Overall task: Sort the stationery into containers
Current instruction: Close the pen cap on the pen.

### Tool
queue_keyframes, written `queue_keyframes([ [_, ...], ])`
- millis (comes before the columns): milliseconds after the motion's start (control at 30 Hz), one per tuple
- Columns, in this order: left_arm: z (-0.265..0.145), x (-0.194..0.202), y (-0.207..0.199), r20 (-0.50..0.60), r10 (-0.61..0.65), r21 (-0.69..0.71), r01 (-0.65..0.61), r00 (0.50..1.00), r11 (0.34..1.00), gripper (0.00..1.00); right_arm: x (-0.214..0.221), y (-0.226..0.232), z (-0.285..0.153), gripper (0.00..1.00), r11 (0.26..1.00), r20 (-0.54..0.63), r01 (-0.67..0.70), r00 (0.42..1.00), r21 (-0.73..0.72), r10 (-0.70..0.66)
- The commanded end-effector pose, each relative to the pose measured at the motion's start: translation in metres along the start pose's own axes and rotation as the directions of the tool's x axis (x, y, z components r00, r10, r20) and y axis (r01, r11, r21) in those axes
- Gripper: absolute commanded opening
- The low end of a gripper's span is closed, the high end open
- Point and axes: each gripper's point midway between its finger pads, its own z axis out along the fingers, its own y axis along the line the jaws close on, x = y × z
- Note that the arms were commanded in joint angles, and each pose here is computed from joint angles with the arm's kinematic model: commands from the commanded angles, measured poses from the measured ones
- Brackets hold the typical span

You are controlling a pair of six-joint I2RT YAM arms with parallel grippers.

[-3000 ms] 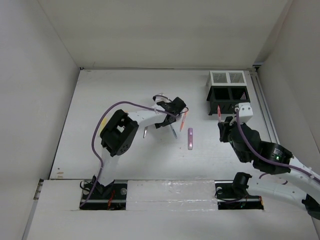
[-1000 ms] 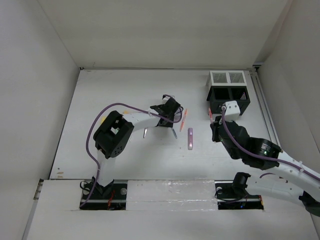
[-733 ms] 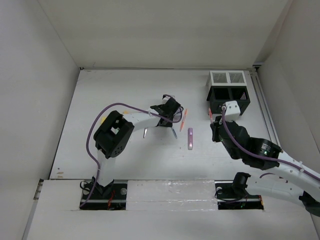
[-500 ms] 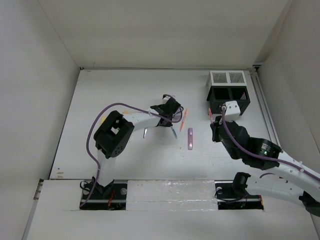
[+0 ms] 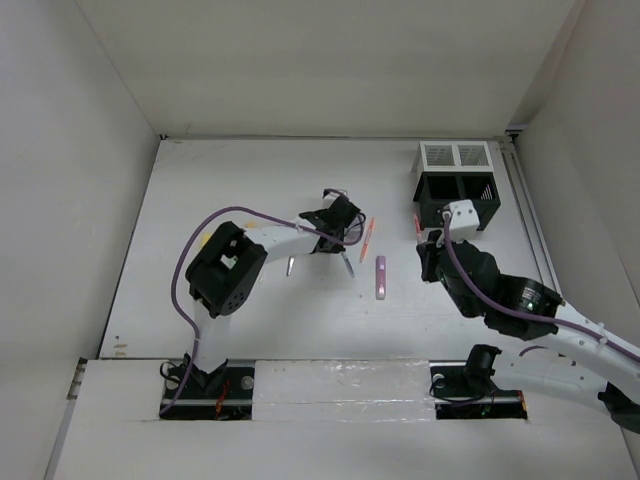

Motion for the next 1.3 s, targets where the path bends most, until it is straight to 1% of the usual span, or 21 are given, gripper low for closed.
queue_keyframes([
  [0,-0.014,0.023,0.015,-0.072,-0.057,-0.044,0.054,0.996,0.998,0.0,-0.02,0.017,0.002,0.0,0.997,0.08,-0.032,0.996,-0.077,0.038],
  [100,-0.054,-0.015,0.016,0.049,-0.153,-0.011,0.154,0.987,0.988,0.0,-0.006,0.024,0.022,0.0,0.997,0.033,-0.016,0.999,-0.069,0.018],
  [167,-0.091,-0.045,0.018,0.14,-0.25,0.037,0.247,0.958,0.968,0.0,0.004,0.035,0.034,0.0,0.994,0.002,0.009,1.0,-0.113,-0.009],
  [300,-0.162,-0.093,0.029,0.293,-0.376,0.148,0.347,0.879,0.926,0.0,0.001,0.072,0.043,0.0,0.937,0.041,-0.023,0.998,-0.348,0.04],
  [367,-0.192,-0.111,0.031,0.347,-0.414,0.221,0.355,0.842,0.908,0.0,-0.005,0.093,0.039,0.0,0.873,0.089,-0.026,0.993,-0.487,0.079],
  [400,-0.223,-0.125,0.032,0.396,-0.439,0.304,0.336,0.806,0.891,0.0,-0.007,0.099,0.037,0.0,0.848,0.104,-0.015,0.991,-0.53,0.082],
  [433,-0.231,-0.123,0.027,0.394,-0.428,0.356,0.295,0.813,0.887,0.0,-0.019,0.108,0.033,0.0,0.814,0.142,-0.009,0.983,-0.581,0.112],
  [467,-0.244,-0.126,0.026,0.411,-0.432,0.401,0.266,0.803,0.877,0.0,-0.013,0.115,0.032,0.0,0.777,0.126,0.0,0.987,-0.63,0.102],
  [500,-0.271,-0.131,0.03,0.442,-0.458,0.458,0.245,0.771,0.855,0.0,-0.014,0.12,0.031,0.0,0.759,0.128,0.005,0.986,-0.651,0.103],
  [600,-0.294,-0.125,0.029,0.474,-0.469,0.548,0.167,0.745,0.82,0.0,-0.016,0.131,0.026,0.0,0.687,0.145,0.0,0.977,-0.726,0.153],
  [633,-0.318,-0.13,0.032,0.502,-0.498,0.6,0.129,0.707,0.789,0.0,-0.019,0.132,0.025,0.0,0.666,0.143,-0.019,0.972,-0.746,0.187],
  [700,-0.324,-0.12,0.028,0.496,-0.491,0.639,0.082,0.716,0.765,0.0,-0.026,0.137,0.022,0.0,0.61,0.159,-0.021,0.958,-0.792,0.24],
  [767,-0.342,-0.117,0.029,0.512,-0.503,0.677,0.034,0.696,0.735,0.0,-0.026,0.146,0.024,0.0,0.553,0.119,-0.056,0.954,-0.831,0.276],
  [800,-0.346,-0.116,0.031,0.523,-0.504,0.679,0.022,0.687,0.734,0.0,-0.033,0.154,0.015,0.0,0.496,0.131,-0.034,0.947,-0.868,0.293],
  [833,-0.351,-0.115,0.032,0.526,-0.511,0.689,0.011,0.68,0.724,0.0,-0.032,0.157,0.014,0.0,0.473,0.122,-0.037,0.945,-0.88,0.302],
  [867,-0.367,-0.117,0.036,0.546,-0.53,0.709,-0.02,0.649,0.705,0.0,-0.03,0.161,0.016,0.0,0.454,0.1,-0.054,0.946,-0.889,0.31],
  [900,-0.366,-0.112,0.036,0.545,-0.53,0.714,-0.028,0.649,0.699,0.0,-0.032,0.162,0.017,0.0,0.452,0.107,-0.049,0.943,-0.891,0.314],
  [1067,-0.402,-0.104,0.037,0.567,-0.568,0.774,-0.149,0.596,0.616,0.0,-0.042,0.188,-0.005,0.0,0.348,0.098,-0.032,0.932,-0.937,0.348],
  [1100,-0.415,-0.106,0.04,0.575,-0.589,0.781,-0.168,0.567,0.601,0.0,-0.043,0.193,-0.01,0.0,0.319,0.076,-0.045,0.931,-0.947,0.358],
  [1133,-0.409,-0.103,0.04,0.573,-0.584,0.779,-0.163,0.575,0.605,0.0,-0.05,0.192,-0.015,0.0,0.305,0.092,-0.031,0.92,-0.952,0.381],
  [1267,-0.415,-0.098,0.046,0.59,-0.604,0.782,-0.193,0.536,0.593,0.0,-0.054,0.196,-0.019,0.0,0.272,0.046,-0.075,0.91,-0.959,0.412],
])
